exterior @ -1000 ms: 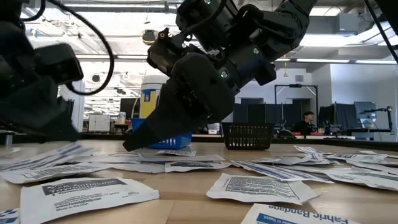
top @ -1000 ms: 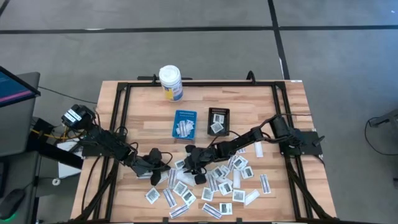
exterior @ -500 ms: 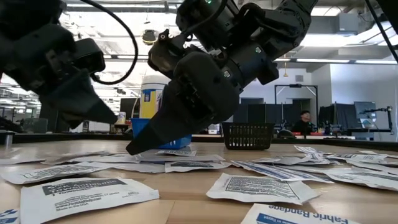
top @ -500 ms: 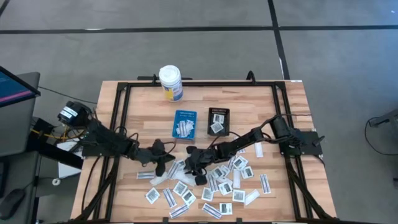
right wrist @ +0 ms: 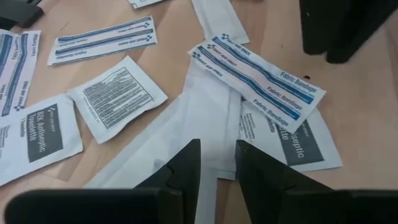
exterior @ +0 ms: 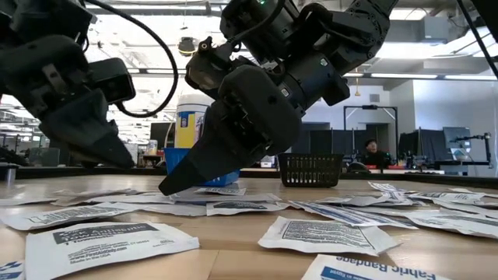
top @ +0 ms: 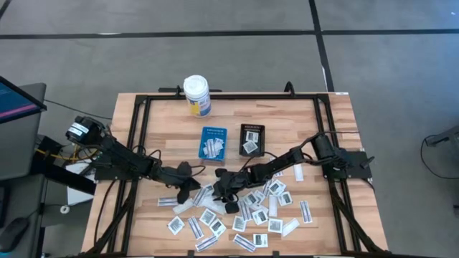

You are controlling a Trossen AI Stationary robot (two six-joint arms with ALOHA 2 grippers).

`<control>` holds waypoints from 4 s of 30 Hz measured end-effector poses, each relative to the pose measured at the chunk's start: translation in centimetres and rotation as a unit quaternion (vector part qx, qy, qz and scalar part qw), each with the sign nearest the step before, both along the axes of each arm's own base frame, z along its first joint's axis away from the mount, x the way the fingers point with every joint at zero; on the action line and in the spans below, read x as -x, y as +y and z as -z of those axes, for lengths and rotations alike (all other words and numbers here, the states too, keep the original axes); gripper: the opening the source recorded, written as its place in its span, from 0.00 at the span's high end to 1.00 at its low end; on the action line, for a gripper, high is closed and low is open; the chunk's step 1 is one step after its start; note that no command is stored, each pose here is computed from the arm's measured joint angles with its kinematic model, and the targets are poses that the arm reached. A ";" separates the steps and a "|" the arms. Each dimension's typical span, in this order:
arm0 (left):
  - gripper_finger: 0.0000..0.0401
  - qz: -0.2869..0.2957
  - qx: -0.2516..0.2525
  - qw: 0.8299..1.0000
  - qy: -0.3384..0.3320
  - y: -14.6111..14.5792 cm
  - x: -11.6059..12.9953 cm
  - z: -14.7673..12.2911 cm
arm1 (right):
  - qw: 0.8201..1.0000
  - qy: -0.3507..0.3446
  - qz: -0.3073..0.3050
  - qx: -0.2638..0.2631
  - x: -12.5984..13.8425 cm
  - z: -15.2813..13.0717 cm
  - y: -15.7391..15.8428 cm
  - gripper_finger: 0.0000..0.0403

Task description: Pick & Place First Aid Supplies

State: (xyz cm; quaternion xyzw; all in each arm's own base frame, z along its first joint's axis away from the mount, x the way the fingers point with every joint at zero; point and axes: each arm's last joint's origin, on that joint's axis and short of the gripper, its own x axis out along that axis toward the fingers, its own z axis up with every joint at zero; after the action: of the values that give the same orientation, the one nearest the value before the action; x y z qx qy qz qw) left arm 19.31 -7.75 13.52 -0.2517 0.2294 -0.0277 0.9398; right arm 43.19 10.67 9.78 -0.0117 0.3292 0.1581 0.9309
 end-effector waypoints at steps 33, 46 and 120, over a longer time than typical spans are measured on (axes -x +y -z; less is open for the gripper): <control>0.98 0.027 -0.087 0.996 0.022 -1.3 -0.6 3.3 | 1.000 0.011 0.005 -0.003 0.1 0.1 0.0 0.76; 0.99 0.024 -0.192 0.978 -0.080 -1.2 -3.9 0.2 | 1.000 0.011 0.006 -0.003 0.1 0.1 0.0 0.76; 0.74 0.060 -0.154 0.961 -0.223 3.3 -0.8 -9.5 | 0.883 0.222 0.394 0.126 15.3 -11.4 -1.8 0.76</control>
State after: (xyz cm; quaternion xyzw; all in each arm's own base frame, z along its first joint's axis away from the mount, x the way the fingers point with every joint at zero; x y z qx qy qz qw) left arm 20.09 -4.40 22.98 -0.0771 0.0300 -0.1040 0.9911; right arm 27.90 8.91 21.23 0.0369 0.5216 -0.2666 0.8096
